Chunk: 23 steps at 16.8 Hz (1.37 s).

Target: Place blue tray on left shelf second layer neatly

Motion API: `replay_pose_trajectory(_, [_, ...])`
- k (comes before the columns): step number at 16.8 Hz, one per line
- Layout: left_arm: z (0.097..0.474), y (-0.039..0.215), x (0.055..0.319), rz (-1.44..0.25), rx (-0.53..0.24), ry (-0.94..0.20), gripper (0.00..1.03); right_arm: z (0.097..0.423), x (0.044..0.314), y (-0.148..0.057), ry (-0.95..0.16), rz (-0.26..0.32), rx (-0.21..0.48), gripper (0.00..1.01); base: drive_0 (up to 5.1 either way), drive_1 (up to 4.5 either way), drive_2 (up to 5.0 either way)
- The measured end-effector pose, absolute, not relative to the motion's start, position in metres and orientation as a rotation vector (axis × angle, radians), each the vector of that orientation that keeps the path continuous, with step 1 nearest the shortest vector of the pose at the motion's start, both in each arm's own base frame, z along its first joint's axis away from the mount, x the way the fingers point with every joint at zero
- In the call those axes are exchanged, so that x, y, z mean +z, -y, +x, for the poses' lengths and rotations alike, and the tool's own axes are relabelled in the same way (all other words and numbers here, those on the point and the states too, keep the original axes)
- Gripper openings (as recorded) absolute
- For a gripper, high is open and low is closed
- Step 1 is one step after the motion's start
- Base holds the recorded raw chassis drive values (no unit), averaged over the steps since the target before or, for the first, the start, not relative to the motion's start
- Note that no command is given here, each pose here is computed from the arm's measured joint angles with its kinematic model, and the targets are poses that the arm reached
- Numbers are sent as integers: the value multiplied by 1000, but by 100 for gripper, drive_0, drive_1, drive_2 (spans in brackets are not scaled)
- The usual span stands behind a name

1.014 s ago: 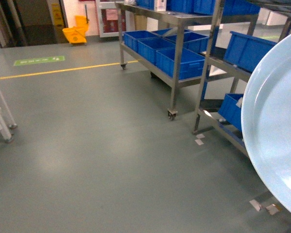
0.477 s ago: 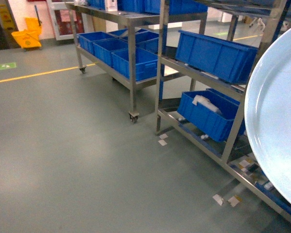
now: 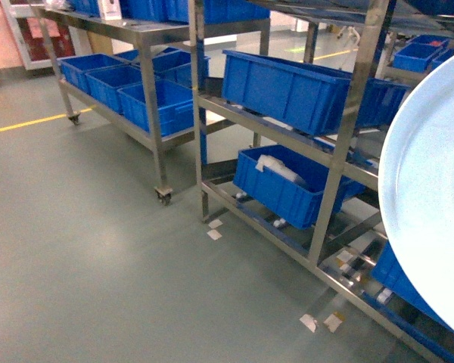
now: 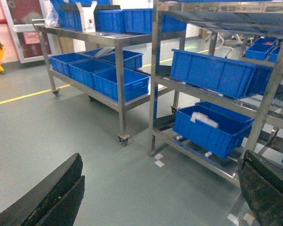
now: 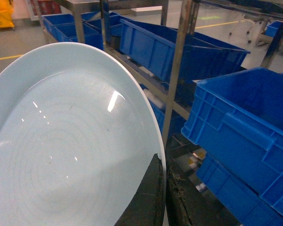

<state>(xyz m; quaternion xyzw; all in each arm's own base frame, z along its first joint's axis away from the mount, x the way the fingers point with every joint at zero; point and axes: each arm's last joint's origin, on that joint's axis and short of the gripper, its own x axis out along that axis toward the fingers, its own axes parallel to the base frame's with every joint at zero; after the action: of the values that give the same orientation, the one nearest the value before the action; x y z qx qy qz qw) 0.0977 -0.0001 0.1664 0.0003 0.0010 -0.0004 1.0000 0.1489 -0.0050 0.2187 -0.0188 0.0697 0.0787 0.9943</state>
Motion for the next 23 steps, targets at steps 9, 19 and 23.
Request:
replay_pose_trajectory(9, [98,0,166,1,0,-6,98,149,218,5,-144,-37,158,2,-170,257,-597])
replay_pose_trajectory(19, [98,0,166,1,0,-4,98,149,219,5,-140,-38,158,2,-158,-73,-244])
replay_pose_trajectory(23, [98,0,166,0,0,-5,98,149,219,5,-140,-37,158,2,-155,-155,-155])
